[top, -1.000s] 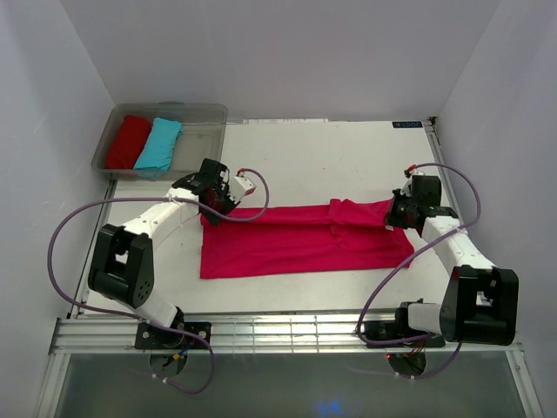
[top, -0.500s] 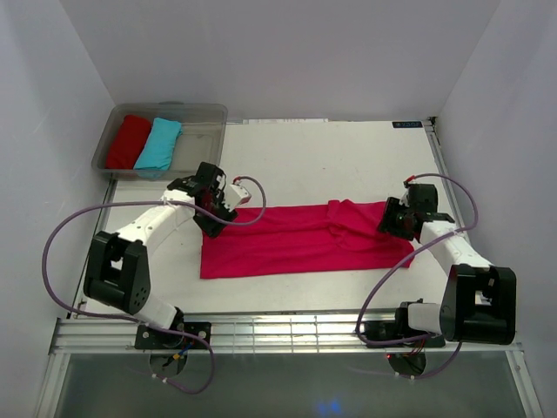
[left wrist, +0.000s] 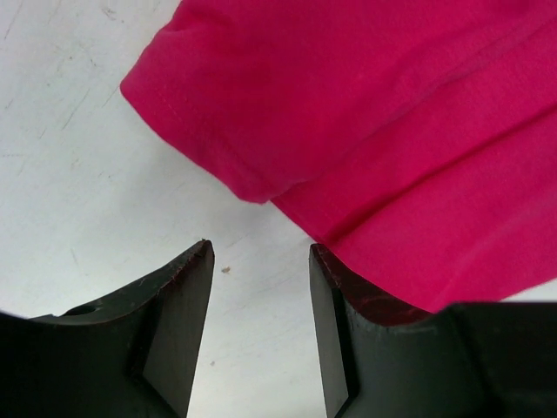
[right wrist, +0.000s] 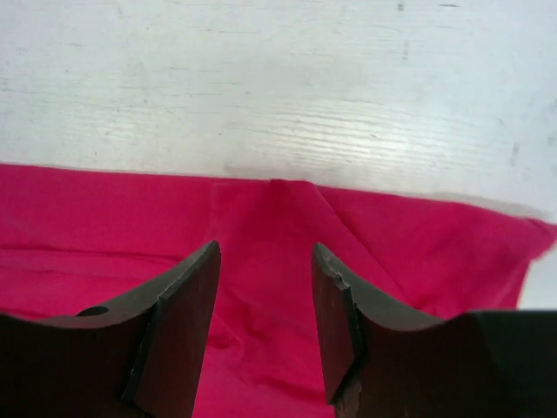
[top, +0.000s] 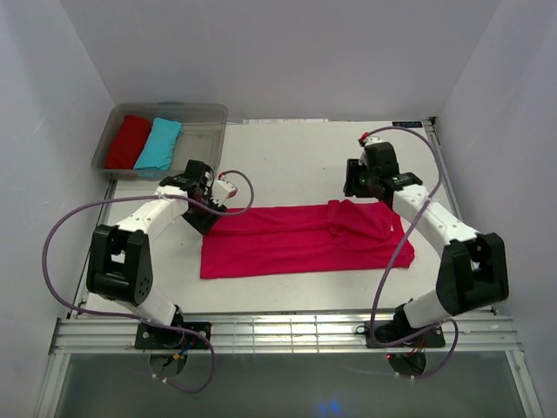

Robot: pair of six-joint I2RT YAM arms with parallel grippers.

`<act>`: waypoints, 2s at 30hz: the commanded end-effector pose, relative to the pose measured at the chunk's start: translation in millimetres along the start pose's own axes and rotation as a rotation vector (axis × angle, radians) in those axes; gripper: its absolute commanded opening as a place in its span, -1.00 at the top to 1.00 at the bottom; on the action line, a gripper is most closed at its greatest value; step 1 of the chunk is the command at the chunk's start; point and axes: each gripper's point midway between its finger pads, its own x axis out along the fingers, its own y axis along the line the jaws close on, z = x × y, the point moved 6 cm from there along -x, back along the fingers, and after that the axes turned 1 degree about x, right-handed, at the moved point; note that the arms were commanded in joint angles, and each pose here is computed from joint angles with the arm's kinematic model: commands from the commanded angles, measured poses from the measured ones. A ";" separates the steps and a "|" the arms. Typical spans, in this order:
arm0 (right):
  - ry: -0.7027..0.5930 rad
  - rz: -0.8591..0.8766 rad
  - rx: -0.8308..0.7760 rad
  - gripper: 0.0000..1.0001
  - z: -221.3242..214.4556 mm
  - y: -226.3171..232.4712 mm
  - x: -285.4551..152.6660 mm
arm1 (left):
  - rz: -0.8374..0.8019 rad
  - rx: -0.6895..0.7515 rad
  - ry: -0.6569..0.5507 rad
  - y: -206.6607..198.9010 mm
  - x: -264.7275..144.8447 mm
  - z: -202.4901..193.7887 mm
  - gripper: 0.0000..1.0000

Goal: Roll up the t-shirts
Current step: Fold the T-shirt at the center of the board.

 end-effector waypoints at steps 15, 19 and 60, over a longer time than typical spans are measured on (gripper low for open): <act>0.216 -0.070 -0.046 0.08 -15.8 38.7 95.1 | -0.031 -0.032 -0.047 -4.5 42.3 6.5 0.13; 0.243 -0.031 -0.033 0.14 -20.1 44.7 102.6 | -0.045 -0.028 -0.062 -6.0 40.2 8.4 0.38; 0.187 0.082 0.165 0.84 -130.2 52.4 -20.7 | 0.108 0.027 -0.026 10.0 10.3 -1.6 1.00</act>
